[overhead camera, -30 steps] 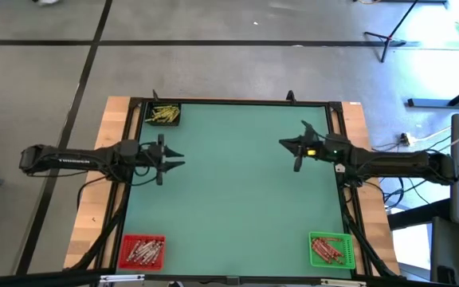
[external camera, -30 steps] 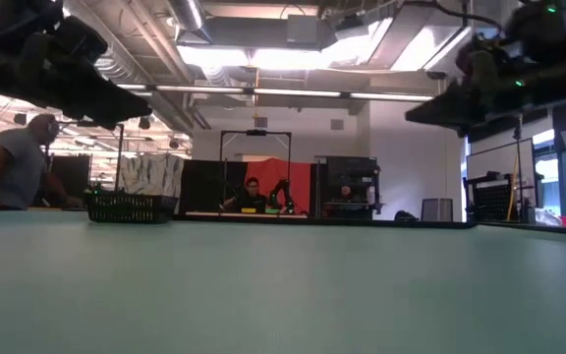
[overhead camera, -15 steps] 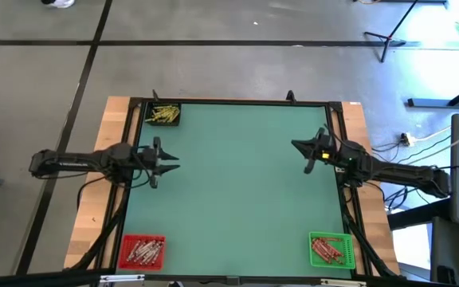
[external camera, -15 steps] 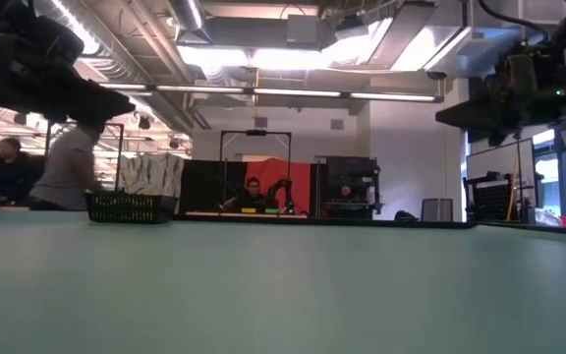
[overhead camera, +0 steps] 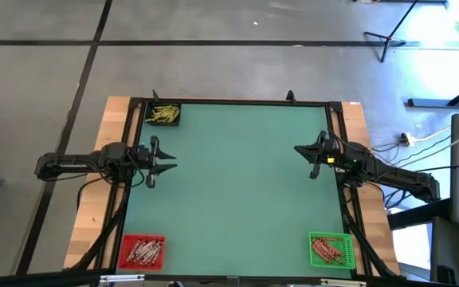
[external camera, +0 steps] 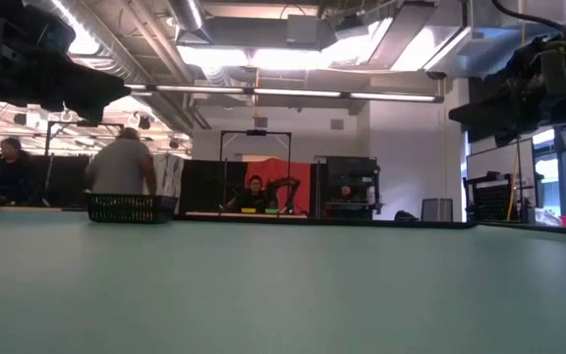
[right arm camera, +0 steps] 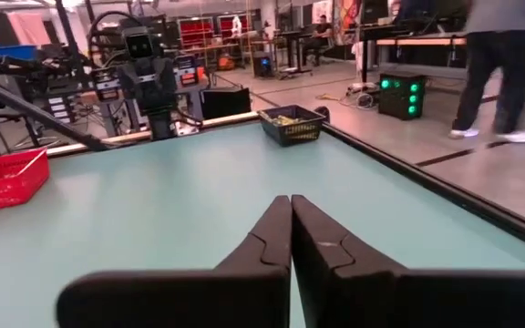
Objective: Sort crayons
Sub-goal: Return to Home Position
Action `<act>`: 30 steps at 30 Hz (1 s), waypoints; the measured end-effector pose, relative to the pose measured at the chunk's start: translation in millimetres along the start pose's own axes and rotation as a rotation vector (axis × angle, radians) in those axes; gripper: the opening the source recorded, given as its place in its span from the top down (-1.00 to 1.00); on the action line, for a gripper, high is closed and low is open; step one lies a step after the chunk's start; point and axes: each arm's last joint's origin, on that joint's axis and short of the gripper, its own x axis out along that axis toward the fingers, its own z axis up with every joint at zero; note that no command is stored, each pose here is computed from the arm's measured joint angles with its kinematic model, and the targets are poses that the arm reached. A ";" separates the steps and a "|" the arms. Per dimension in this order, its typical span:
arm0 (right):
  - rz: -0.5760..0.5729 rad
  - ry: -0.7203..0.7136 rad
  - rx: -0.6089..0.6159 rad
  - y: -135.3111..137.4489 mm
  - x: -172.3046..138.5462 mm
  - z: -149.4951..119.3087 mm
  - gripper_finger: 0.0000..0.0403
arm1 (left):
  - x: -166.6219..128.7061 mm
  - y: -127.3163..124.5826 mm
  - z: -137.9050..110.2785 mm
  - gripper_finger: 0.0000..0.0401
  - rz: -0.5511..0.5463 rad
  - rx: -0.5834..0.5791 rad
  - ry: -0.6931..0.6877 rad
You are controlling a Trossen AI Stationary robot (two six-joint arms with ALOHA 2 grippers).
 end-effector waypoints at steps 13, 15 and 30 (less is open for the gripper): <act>0.005 0.007 0.028 0.1 0.3 -0.5 0.99 | 0.0 1.5 0.3 0.46 0.052 0.028 -0.002; 0.005 0.007 0.028 0.1 0.3 -0.6 0.99 | 0.0 1.5 0.3 0.46 0.052 0.030 -0.002; 0.006 0.007 0.027 0.1 0.3 -0.5 0.99 | 0.0 1.6 0.4 0.46 0.053 0.030 -0.003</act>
